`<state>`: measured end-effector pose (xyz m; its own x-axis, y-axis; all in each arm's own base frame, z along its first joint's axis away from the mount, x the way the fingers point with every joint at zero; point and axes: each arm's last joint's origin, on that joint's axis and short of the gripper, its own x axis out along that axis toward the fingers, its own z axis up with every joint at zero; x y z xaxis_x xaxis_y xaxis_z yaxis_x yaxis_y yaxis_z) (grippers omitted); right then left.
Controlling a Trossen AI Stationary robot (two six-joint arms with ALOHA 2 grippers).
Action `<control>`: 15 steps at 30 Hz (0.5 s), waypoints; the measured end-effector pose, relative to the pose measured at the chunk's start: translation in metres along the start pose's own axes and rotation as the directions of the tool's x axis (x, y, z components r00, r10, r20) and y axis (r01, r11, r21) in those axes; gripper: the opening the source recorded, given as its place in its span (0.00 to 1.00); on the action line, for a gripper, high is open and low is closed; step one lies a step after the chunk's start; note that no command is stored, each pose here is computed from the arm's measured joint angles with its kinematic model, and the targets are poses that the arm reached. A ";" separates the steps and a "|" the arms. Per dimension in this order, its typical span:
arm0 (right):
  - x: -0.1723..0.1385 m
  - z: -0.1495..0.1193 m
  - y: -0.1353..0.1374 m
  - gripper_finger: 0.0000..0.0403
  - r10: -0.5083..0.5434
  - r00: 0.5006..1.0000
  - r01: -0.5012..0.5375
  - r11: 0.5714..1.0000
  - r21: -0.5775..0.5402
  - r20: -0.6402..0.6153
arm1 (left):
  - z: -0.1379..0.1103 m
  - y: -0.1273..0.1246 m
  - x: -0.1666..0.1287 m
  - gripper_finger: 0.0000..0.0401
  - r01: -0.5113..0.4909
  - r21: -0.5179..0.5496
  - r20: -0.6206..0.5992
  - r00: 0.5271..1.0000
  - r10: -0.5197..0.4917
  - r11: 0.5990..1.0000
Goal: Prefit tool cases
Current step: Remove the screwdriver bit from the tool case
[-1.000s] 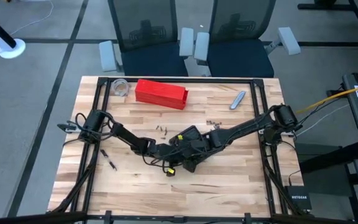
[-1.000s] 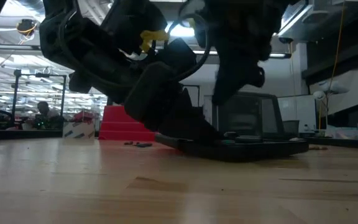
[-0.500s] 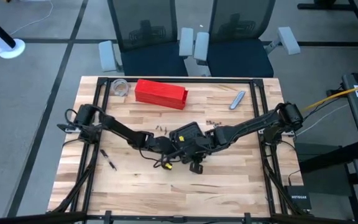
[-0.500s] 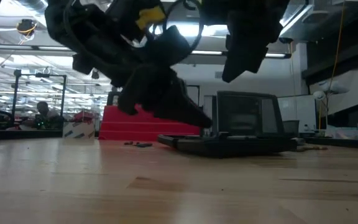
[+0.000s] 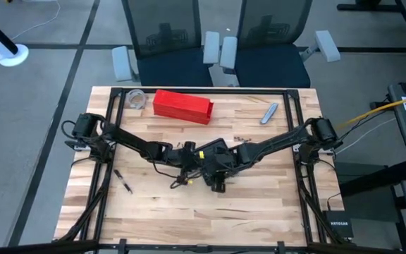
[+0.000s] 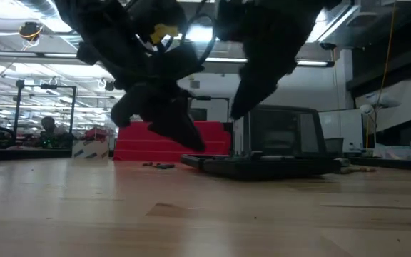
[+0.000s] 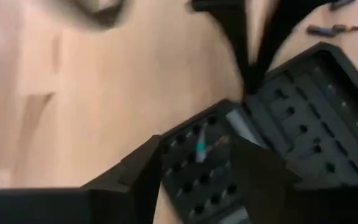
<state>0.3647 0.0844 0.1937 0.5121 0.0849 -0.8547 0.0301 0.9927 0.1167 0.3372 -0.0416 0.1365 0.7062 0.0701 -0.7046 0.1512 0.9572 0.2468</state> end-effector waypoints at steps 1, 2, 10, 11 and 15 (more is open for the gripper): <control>0.004 0.001 -0.002 0.46 -0.012 1.000 0.012 1.000 0.004 0.008 | -0.001 -0.001 0.000 0.00 0.003 -0.016 -0.009 1.000 -0.003 1.000; 0.008 0.001 -0.004 0.45 -0.025 1.000 0.025 1.000 0.007 0.005 | -0.001 -0.003 0.000 0.00 0.007 -0.025 -0.012 1.000 -0.007 1.000; 0.011 -0.013 -0.015 0.34 -0.057 0.987 0.059 0.998 0.013 -0.149 | 0.003 -0.011 -0.002 0.00 0.018 -0.062 0.017 1.000 -0.017 0.998; 0.009 -0.013 -0.015 0.32 -0.050 0.987 0.052 0.999 0.006 -0.154 | 0.003 -0.011 -0.002 0.00 0.014 -0.062 0.020 1.000 -0.013 0.998; 0.003 -0.010 -0.012 0.27 -0.005 0.990 -0.002 0.999 -0.049 -0.138 | 0.009 -0.009 0.001 0.00 0.000 -0.077 0.089 0.996 0.007 0.997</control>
<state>0.3575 0.0734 0.1845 0.3881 0.0914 -0.9171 -0.0131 0.9955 0.0937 0.3429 -0.0530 0.1393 0.7661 0.0514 -0.6407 0.0973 0.9760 0.1946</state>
